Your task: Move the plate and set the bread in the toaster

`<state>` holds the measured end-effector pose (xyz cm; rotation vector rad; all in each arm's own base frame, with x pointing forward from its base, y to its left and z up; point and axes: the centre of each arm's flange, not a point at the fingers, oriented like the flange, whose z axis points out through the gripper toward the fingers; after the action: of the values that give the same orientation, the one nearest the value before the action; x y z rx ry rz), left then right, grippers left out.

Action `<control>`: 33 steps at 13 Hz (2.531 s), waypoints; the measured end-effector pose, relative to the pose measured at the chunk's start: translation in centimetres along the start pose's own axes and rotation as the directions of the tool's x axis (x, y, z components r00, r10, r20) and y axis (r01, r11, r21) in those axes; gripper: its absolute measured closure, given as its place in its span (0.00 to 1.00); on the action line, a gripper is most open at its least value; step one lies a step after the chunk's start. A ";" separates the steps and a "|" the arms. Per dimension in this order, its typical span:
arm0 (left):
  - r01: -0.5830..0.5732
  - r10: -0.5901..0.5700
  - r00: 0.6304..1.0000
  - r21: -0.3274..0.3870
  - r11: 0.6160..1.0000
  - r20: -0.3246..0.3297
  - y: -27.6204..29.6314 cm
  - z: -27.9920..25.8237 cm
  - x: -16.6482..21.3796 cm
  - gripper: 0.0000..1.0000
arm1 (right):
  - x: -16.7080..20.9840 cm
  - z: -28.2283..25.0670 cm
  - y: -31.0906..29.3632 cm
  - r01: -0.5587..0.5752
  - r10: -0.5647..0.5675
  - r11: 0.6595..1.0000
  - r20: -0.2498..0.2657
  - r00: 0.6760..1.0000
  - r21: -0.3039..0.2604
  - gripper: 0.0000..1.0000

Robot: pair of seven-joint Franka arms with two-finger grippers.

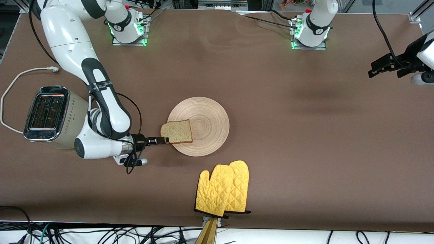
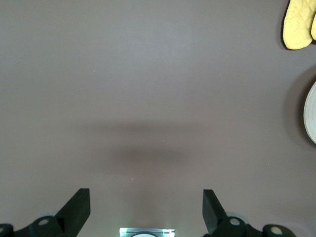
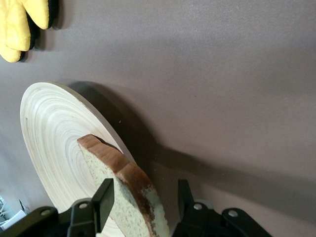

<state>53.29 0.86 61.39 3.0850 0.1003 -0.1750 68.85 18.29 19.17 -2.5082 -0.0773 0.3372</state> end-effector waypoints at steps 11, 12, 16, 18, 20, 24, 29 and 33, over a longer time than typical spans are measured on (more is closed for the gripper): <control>0.022 -0.020 0.999 0.048 0.999 -0.039 -1.4 -1.7 0.4 0.00 | 0.3 -0.9 -2.1 0.037 -0.037 0.999 -0.023 0.999 -0.001 0.93; 0.019 -0.018 0.999 0.049 0.999 -0.038 -1.3 -1.6 0.4 0.00 | 0.2 -1.3 -2.5 0.041 -0.041 0.999 -0.022 0.999 0.002 0.93; 0.015 -0.014 1.000 0.051 0.999 -0.018 -1.1 -0.7 1.0 0.00 | -0.4 -3.8 -4.8 0.022 -0.022 1.000 0.014 1.000 -0.008 0.93; 0.018 -0.018 1.000 0.064 0.998 0.001 -1.4 0.3 1.7 0.00 | -1.4 -5.7 -6.0 0.020 -0.018 0.999 0.046 0.999 -0.043 0.93; 0.022 -0.023 1.000 0.068 0.997 0.006 -1.7 0.6 2.0 0.00 | -2.6 -8.4 -6.3 0.021 -0.012 0.995 0.085 0.996 -0.099 0.93; 0.025 -0.025 1.000 0.069 0.997 -0.001 -1.9 0.3 2.0 0.00 | -5.5 -17.8 -2.5 -0.052 0.073 0.978 0.098 0.993 -0.200 0.93; 0.027 -0.025 0.999 0.070 0.997 -0.021 -1.9 -0.6 1.9 0.00 | -10.3 -30.9 0.3 -0.133 0.176 0.892 0.062 0.982 -0.431 0.93; 0.027 -0.025 0.999 0.070 0.997 -0.022 -1.9 -0.7 1.9 0.00 | -12.0 -36.0 3.4 -0.198 0.238 0.796 -0.005 0.971 -0.572 0.93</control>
<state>55.16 2.91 61.77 3.1577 0.1380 -0.1498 66.44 -6.19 48.26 -3.1146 0.1060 0.5632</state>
